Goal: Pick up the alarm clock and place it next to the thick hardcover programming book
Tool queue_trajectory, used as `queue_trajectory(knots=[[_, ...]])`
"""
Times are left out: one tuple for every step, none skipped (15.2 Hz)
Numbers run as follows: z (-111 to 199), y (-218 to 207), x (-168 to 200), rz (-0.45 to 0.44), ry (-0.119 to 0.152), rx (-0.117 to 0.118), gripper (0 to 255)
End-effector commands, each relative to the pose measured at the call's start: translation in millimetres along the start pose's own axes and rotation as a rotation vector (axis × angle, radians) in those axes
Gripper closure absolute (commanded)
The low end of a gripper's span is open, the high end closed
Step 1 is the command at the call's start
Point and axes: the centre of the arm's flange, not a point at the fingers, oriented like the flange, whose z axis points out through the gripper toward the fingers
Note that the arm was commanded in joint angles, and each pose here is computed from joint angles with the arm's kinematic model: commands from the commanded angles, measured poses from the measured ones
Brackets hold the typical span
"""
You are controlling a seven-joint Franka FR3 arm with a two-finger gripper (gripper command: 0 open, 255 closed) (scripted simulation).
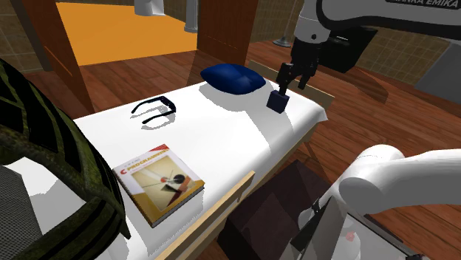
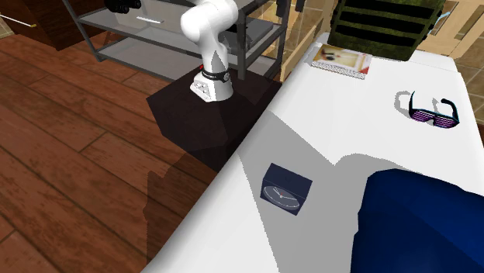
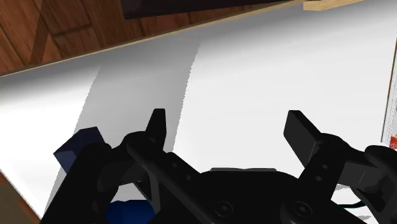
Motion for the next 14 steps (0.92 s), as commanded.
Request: queue_trajectory(knots=[[0.0, 0.0, 0.0, 0.0, 0.0, 0.0, 0], [5.9, 9.5, 7.6, -0.002, 0.0, 0.003, 0], [11.8, 18.9, 15.3, -0.004, 0.0, 0.006, 0], [17.8, 28.3, 23.0, -0.005, 0.0, 0.009, 0], [23.8, 37.7, 30.7, -0.007, 0.0, 0.012, 0], [29.8, 47.0, 38.4, -0.009, 0.0, 0.015, 0], [35.9, 56.3, 46.1, -0.011, 0.0, 0.018, 0], [42.0, 65.6, 53.9, -0.013, -0.001, 0.021, 0], [48.1, 74.9, 61.6, -0.014, -0.001, 0.024, 0], [54.2, 84.1, 69.4, -0.016, -0.001, 0.027, 0], [60.4, 93.3, 77.2, -0.018, -0.001, 0.03, 0], [66.6, 102.4, 85.0, -0.02, -0.001, 0.033, 0], [72.8, 111.5, 92.9, -0.022, -0.001, 0.036, 0], [79.1, 120.6, 100.7, -0.023, -0.001, 0.039, 0]])
